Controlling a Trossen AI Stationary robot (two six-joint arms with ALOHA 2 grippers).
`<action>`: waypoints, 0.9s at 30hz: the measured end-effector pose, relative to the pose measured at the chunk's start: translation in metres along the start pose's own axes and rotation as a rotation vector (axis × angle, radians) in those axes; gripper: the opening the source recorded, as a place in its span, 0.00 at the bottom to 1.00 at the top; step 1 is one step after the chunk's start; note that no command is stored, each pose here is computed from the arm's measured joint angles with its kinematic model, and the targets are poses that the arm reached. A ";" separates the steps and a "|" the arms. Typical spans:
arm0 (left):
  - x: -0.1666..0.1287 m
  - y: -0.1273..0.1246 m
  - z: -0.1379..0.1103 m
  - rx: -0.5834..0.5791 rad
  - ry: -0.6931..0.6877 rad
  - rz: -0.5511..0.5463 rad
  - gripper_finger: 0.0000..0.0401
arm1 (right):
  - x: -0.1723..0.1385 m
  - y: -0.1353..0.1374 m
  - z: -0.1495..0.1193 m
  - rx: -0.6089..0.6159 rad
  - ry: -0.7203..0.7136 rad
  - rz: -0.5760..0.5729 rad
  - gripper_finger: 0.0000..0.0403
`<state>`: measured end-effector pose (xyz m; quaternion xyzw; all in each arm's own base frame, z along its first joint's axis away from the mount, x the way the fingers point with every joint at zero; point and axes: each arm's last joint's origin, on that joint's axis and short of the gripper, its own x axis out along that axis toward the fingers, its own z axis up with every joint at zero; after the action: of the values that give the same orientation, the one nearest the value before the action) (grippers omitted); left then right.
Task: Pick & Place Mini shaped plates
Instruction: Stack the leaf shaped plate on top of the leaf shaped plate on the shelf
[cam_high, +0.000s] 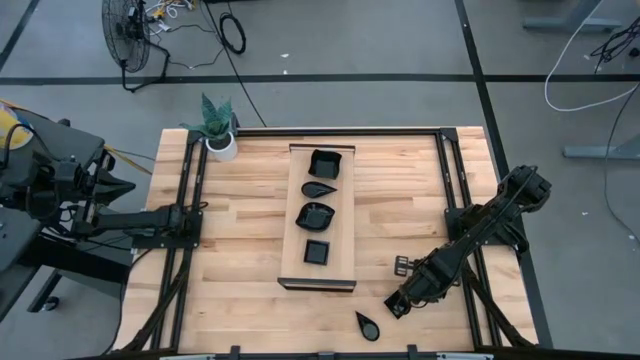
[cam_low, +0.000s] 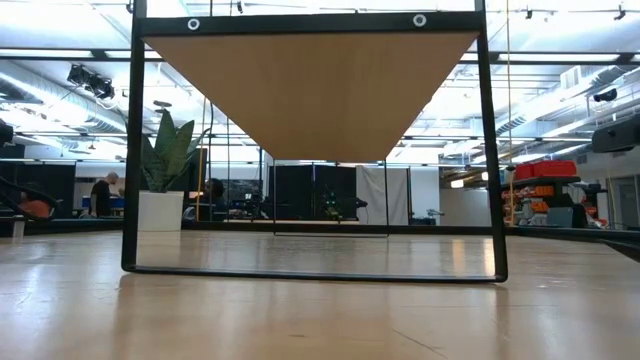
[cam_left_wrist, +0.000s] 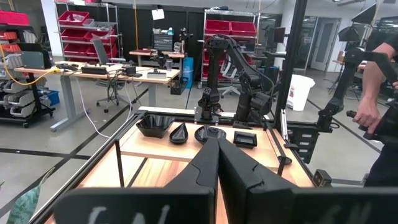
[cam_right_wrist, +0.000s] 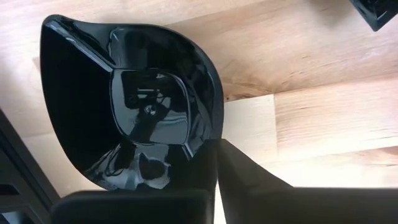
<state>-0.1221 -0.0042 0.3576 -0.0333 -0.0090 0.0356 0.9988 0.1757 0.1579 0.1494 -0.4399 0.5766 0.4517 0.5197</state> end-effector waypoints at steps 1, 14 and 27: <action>0.000 0.000 0.000 0.000 0.000 0.000 0.04 | 0.000 0.000 0.000 0.000 0.000 0.000 0.03; 0.000 0.000 0.000 0.001 0.000 0.000 0.04 | -0.015 -0.004 -0.010 0.040 -0.028 -0.019 0.01; 0.000 0.000 0.000 0.000 0.000 0.000 0.03 | -0.052 -0.010 -0.038 0.285 -0.163 -0.066 0.01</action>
<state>-0.1223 -0.0042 0.3576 -0.0332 -0.0093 0.0355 0.9988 0.1817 0.1201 0.2031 -0.3422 0.5759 0.3822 0.6365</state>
